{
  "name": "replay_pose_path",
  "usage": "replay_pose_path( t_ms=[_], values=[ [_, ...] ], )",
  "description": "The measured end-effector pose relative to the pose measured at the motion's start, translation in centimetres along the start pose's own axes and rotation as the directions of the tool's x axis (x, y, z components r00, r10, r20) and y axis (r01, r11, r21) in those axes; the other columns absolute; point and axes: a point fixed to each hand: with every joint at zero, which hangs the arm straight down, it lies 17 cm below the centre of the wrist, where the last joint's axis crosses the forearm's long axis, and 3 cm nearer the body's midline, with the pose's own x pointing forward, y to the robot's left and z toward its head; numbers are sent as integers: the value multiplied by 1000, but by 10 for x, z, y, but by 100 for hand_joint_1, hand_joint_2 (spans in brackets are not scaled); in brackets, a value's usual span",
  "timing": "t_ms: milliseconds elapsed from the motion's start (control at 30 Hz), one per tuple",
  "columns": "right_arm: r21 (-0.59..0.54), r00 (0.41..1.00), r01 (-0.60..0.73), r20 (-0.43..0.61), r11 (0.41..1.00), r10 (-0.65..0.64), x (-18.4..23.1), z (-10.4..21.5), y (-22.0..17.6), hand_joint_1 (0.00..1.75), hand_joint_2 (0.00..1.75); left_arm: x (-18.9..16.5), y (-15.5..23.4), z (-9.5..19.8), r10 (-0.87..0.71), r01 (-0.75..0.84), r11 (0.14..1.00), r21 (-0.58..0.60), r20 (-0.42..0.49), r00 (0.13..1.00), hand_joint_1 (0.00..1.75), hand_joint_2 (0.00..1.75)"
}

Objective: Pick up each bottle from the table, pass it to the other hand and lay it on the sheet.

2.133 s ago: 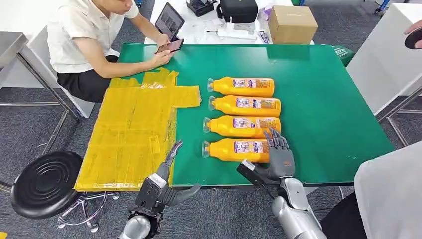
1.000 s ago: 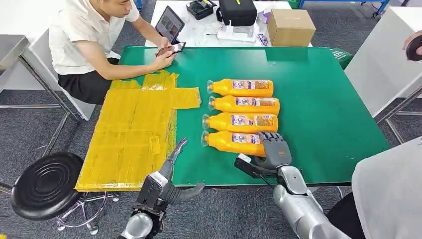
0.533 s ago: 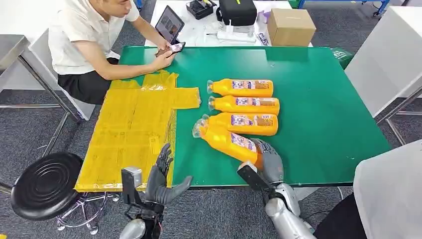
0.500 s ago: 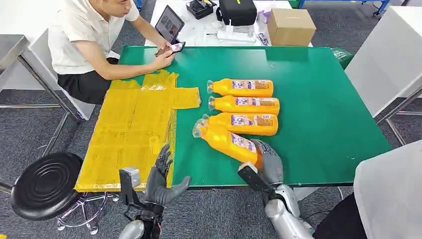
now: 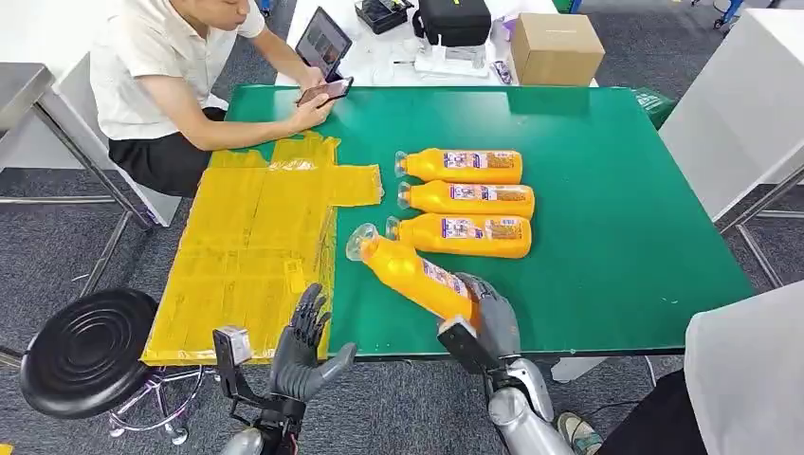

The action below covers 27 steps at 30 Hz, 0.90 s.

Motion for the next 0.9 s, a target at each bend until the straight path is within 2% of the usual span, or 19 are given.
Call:
replay_pose_path(
  t_ms=[100, 233, 300, 333, 533, 600, 800, 833, 900],
  values=[
    [34, 1000, 6, 28, 999, -7, 10, -4, 10, 175, 175, 0, -6, -1, -36, 36, 999, -35, -1, 999, 0, 175],
    [100, 995, 32, 93, 994, -41, 42, -6, 40, 162, 175, -2, -12, -4, -66, 66, 996, -68, -6, 998, 0, 175],
    [127, 991, 46, 123, 991, -62, 59, -6, 54, 164, 175, -3, -13, -5, -68, 67, 995, -71, -8, 998, 0, 175],
    [130, 989, 51, 132, 990, -68, 66, -6, 58, 171, 175, -2, -11, -6, -61, 60, 996, -62, -11, 998, 0, 175],
    [84, 981, 94, 160, 992, -106, 89, -7, 64, 152, 175, -4, 2, -14, 51, -49, 998, 37, -48, 998, 0, 175],
    [83, 979, 106, 166, 991, -119, 93, -6, 66, 152, 175, -2, 6, -15, 74, -71, 996, 54, -45, 996, 0, 175],
    [95, 970, 130, 192, 987, -147, 108, -4, 74, 154, 175, 10, 6, -24, 116, -115, 992, 59, -12, 993, 0, 175],
    [99, 969, 138, 195, 985, -155, 110, -3, 76, 148, 175, 15, 5, -25, 136, -136, 989, 63, 9, 991, 0, 175],
    [102, 967, 158, 187, 982, -175, 111, -1, 78, 154, 175, 25, 2, -28, 185, -187, 980, 69, 36, 982, 0, 175]
  ],
)
